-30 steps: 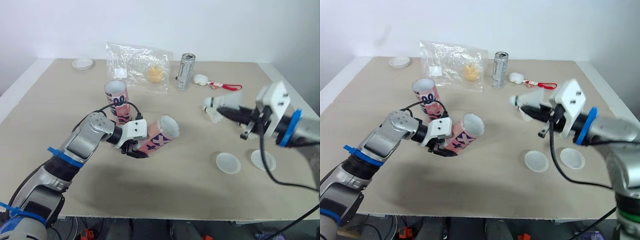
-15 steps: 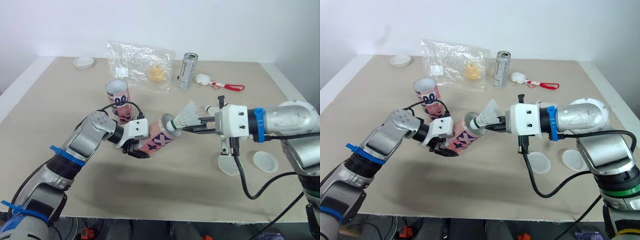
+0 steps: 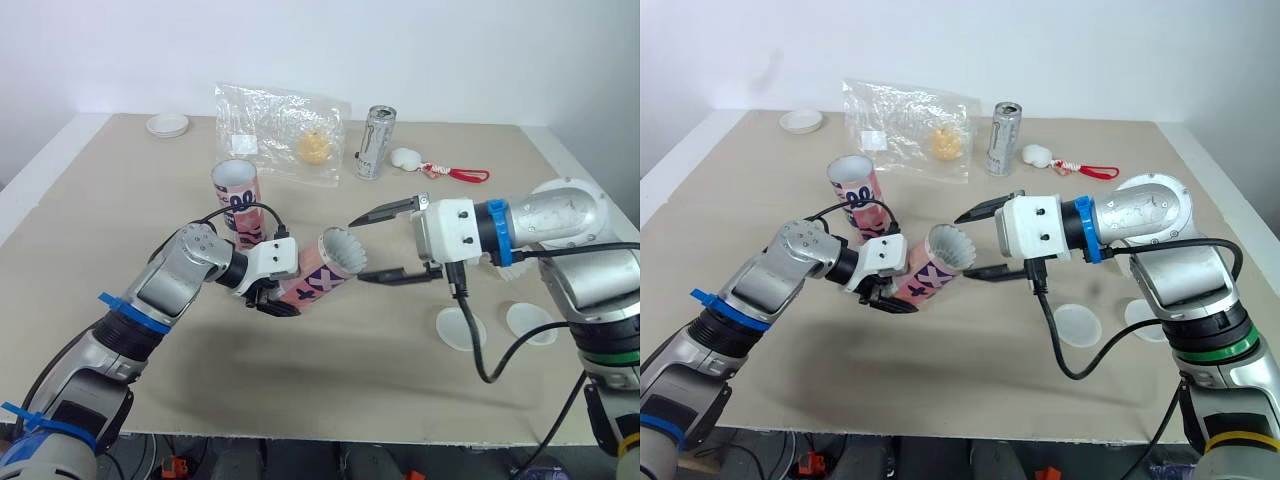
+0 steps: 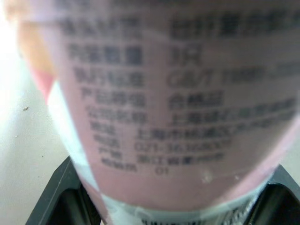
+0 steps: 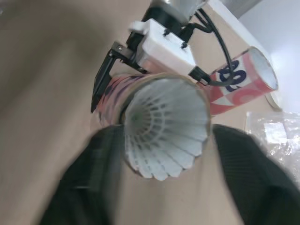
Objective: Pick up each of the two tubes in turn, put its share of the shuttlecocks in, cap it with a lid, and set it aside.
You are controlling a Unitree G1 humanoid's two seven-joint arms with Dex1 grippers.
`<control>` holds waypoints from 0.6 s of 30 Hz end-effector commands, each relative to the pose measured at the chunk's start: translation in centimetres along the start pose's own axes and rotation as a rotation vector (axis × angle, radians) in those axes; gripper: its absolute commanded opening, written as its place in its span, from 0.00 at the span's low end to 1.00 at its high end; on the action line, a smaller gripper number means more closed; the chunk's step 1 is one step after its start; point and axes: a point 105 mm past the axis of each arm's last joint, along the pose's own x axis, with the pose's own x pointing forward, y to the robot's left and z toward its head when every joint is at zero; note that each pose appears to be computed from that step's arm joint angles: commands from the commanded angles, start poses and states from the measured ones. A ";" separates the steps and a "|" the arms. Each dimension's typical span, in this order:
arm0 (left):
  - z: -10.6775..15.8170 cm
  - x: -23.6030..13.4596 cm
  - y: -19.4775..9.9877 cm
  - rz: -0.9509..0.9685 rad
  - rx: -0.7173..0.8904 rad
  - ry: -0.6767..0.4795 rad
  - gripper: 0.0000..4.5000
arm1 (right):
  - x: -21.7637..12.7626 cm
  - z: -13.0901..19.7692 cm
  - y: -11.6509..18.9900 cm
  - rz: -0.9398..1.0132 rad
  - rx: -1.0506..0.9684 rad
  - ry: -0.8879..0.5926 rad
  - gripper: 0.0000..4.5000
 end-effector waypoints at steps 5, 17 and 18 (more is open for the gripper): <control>-0.1 0.4 0.1 0.006 0.017 0.012 0.67 | -4.6 1.3 -4.0 -0.236 0.237 -0.110 0.99; 0.3 0.6 0.6 0.002 0.077 0.010 0.67 | 0.0 0.2 -2.2 -0.036 0.295 -0.051 0.21; 0.4 0.6 0.6 0.001 0.078 0.011 0.67 | 0.5 0.2 -2.1 -0.014 0.292 -0.044 0.19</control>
